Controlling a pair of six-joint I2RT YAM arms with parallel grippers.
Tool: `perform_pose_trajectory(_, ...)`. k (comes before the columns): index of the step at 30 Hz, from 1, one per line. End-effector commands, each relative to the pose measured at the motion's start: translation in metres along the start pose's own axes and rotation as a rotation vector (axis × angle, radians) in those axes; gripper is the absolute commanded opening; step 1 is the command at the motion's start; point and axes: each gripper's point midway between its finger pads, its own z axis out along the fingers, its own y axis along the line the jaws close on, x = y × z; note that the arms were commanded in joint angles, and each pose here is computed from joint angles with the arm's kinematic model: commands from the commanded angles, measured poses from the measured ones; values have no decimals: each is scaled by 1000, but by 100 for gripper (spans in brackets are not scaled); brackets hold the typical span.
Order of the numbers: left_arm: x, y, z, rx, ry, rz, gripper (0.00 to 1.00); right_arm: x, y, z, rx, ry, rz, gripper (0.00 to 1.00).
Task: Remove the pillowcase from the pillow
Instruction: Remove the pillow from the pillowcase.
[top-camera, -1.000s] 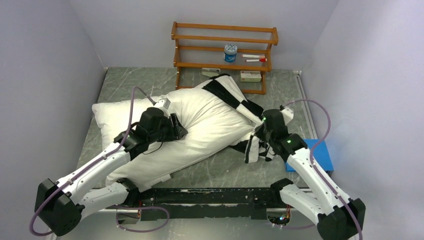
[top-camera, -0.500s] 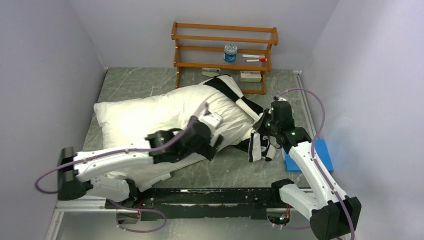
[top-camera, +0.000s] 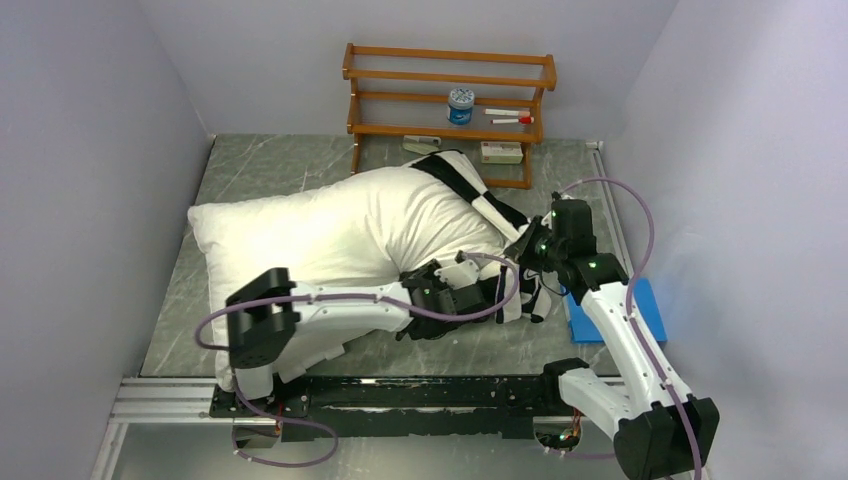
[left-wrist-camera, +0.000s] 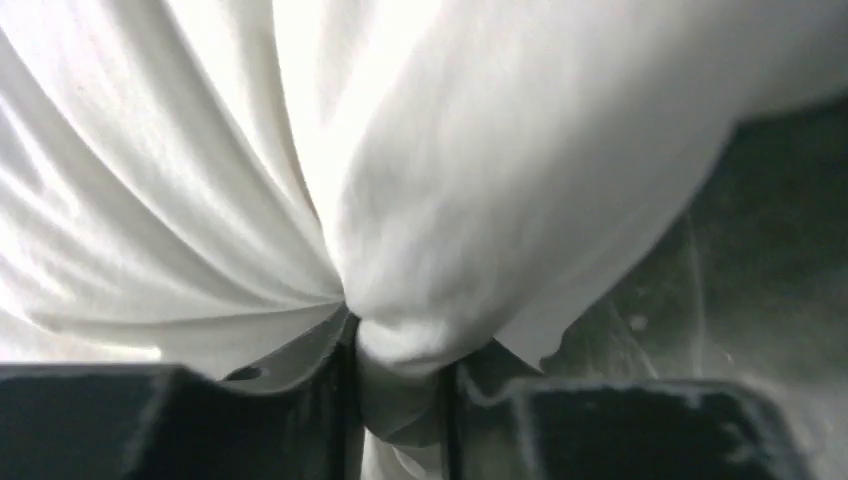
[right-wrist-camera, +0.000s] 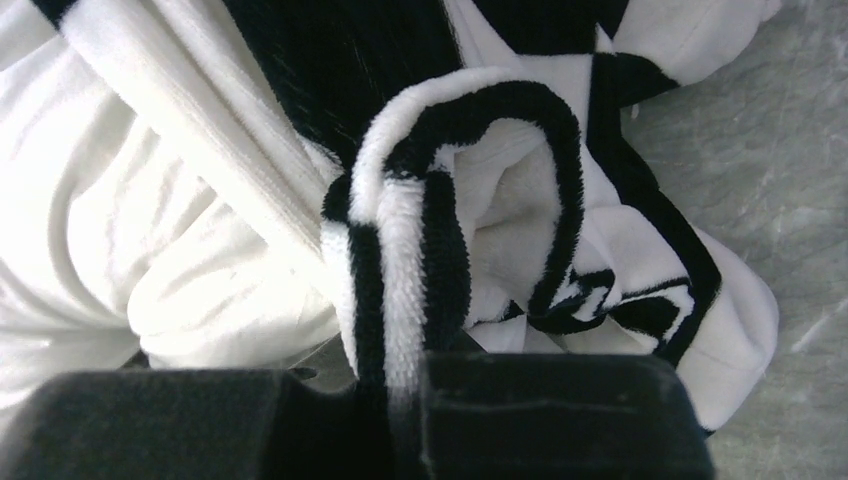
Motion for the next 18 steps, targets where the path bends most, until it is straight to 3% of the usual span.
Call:
perform_pose_trajectory(1,25,67,17,-361,107,-14,7,-52,7,-21,-17,-168,5,0)
perform_pose_trajectory(6,-16,121,-16,-347,39,-100,5,-83,24,-45,-51,-226,-60,0)
perform_pose_trajectory(12,-93,210,-80,-140,-186,-246,5,-111,147,-110,-599,-120,-251,0)
perform_pose_trajectory(15,-98,255,-98,-84,-218,-343,5,-122,187,-151,-803,-126,-325,0)
perform_pose_trajectory(18,-85,281,-104,-134,-208,-346,5,-131,182,-149,-733,-161,-328,3)
